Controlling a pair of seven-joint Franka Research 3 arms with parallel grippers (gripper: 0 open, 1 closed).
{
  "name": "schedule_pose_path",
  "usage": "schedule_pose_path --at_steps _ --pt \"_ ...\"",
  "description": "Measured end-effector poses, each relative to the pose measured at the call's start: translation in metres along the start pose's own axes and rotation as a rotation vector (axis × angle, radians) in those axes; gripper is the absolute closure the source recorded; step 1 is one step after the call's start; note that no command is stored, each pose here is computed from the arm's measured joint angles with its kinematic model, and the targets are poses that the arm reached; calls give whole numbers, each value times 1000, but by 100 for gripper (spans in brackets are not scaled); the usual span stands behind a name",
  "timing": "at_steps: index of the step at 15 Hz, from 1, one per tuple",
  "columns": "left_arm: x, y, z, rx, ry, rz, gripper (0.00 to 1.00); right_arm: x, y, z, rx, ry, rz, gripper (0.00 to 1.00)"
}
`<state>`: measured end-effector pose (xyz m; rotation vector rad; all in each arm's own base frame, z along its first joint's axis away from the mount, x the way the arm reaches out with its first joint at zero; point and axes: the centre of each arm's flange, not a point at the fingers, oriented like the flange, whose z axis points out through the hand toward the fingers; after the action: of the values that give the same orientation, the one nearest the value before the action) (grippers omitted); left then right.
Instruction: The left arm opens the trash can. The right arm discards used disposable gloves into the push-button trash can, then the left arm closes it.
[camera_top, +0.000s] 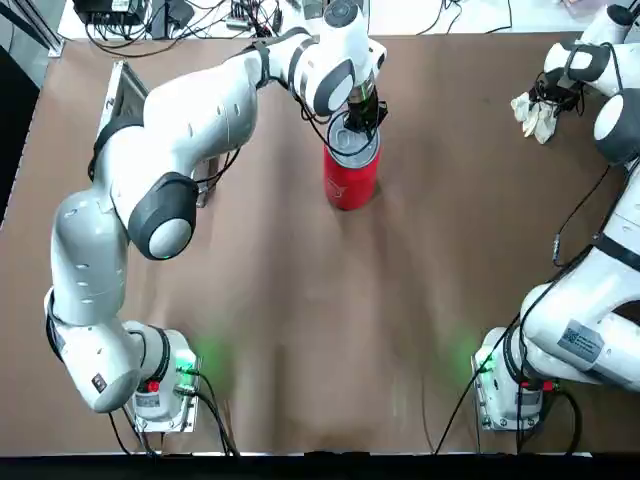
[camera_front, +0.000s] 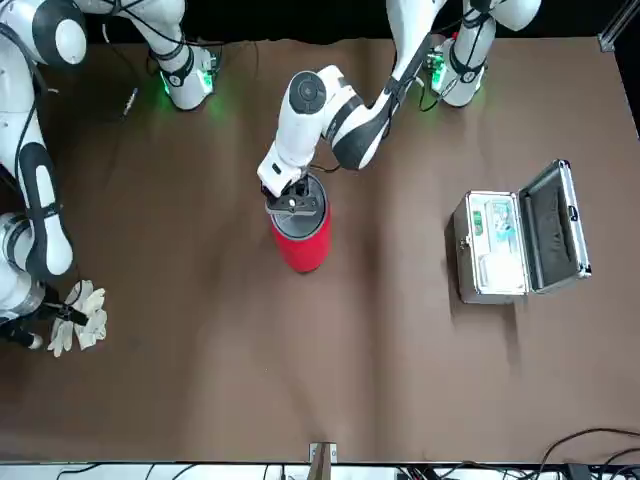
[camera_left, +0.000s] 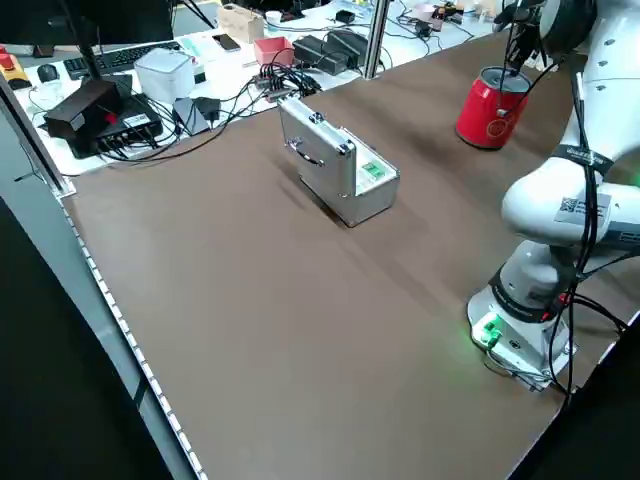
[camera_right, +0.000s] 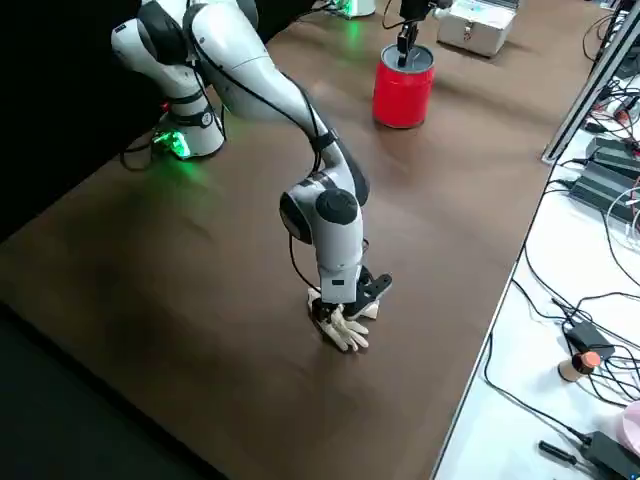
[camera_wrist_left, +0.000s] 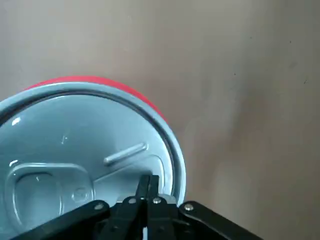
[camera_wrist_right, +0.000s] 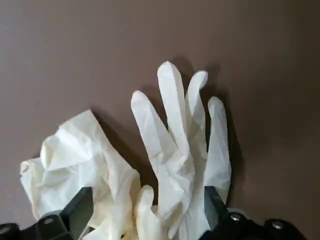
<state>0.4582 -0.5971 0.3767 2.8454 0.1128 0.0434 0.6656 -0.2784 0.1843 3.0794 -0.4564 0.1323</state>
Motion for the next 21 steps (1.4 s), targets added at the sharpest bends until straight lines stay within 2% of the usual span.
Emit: schedule_pose_path --at_steps 4,6,7,8,12,13,14,15,17,18,19,20,21 --pt "1 1 -3 -3 3 -1 99 -4 3 12 -2 -17 3 2" --pt "5 3 -23 -14 14 -1 99 -6 6 14 -4 -21 7 8" --pt "5 4 -36 -7 10 -1 99 -6 8 14 -4 -22 9 8" --pt "5 4 -51 -1 9 -2 99 -6 8 14 -4 -22 10 13" --pt "22 -15 -116 20 12 -36 98 -4 7 9 -4 -15 7 52" --pt "29 -23 -129 28 13 -50 94 -4 8 8 -5 -15 4 59" --pt "35 -31 -141 41 9 -62 85 -4 7 8 -5 -15 -1 59" --pt "40 -41 -154 60 0 -67 76 -4 9 7 -8 -14 -6 63" --pt "48 -63 -180 105 -26 -56 58 -3 3 5 0 -21 -18 83" --pt "54 -75 -194 122 -35 -52 49 -3 0 6 1 -26 -26 89" --pt "61 -89 -208 139 -45 -48 41 -3 -1 6 1 -30 -33 89" --pt "68 -106 -222 159 -60 -37 32 -3 -1 5 1 -33 -39 96" --pt "76 -124 -234 177 -76 -22 23 -3 -1 5 1 -35 -42 98"
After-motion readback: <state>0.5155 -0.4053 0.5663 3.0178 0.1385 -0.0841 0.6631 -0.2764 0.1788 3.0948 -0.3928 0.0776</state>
